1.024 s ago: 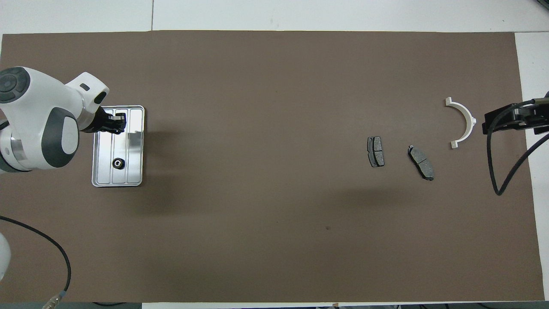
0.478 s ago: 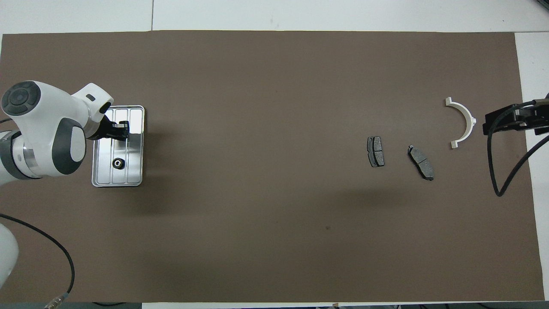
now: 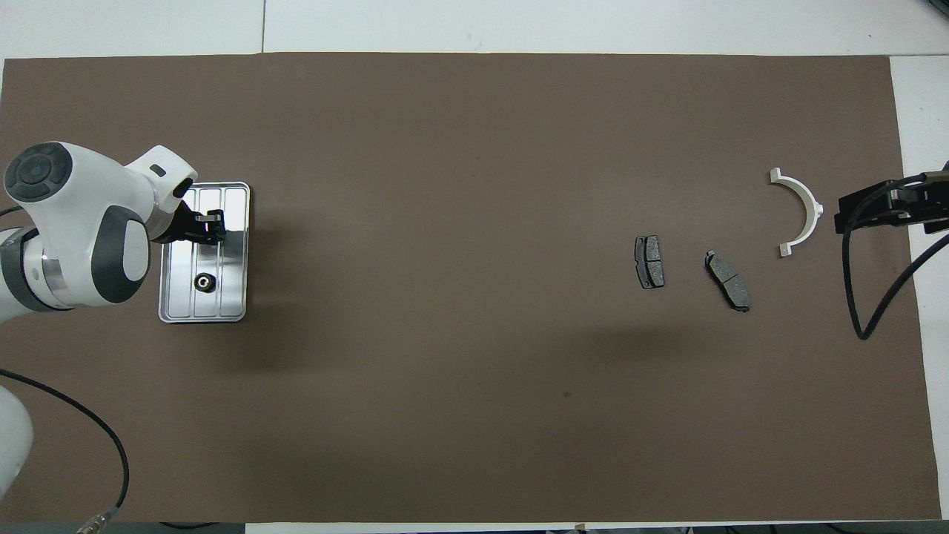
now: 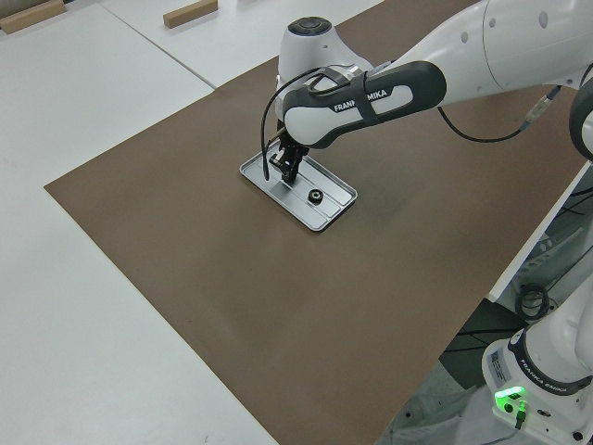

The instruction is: Pick bearing gear from pile to tray

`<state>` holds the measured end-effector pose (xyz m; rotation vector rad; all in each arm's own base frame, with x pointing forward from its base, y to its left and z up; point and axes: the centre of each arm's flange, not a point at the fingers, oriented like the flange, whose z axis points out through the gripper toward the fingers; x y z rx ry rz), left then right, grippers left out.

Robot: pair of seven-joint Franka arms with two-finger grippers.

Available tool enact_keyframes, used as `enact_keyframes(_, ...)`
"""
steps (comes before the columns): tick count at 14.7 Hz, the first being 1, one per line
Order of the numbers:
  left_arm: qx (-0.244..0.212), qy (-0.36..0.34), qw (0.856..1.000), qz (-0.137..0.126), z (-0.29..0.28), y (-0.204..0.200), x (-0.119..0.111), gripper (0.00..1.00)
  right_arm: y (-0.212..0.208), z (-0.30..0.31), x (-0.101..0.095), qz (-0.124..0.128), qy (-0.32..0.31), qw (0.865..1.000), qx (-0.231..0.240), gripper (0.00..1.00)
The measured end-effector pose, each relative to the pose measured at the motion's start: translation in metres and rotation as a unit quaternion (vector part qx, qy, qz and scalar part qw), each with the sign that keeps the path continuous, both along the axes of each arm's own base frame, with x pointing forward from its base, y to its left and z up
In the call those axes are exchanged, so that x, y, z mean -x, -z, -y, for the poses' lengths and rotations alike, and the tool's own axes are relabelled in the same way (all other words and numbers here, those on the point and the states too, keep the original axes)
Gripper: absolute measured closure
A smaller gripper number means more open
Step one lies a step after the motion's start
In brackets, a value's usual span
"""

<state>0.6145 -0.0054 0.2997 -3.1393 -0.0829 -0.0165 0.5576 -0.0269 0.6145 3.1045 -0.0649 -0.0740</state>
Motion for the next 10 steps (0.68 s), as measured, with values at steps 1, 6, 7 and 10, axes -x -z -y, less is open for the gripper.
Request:
enact_keyframes(1, 0.0, 0.0, 1.0, 0.0, 0.0, 0.0, 0.0, 0.38, 0.0, 0.0, 0.0, 0.0, 0.0, 1.0, 0.0, 0.0)
enact_keyframes(6, 0.0, -0.002, 1.0, 0.02, -0.002, -0.033, -0.011, 0.0, 0.0, 0.0, 0.0, 0.0, 0.0, 1.0, 0.0, 0.0)
enact_keyframes(7, 0.0, -0.004, 1.0, 0.02, -0.005, -0.05, -0.014, 0.0, 0.0, 0.0, 0.0, 0.0, 0.0, 1.0, 0.0, 0.0)
enact_keyframes(10, 0.001, -0.012, 1.0, 0.011, -0.015, -0.115, -0.007, 0.0, 0.0, 0.0, 0.0, 0.0, 0.0, 1.0, 0.0, 0.0)
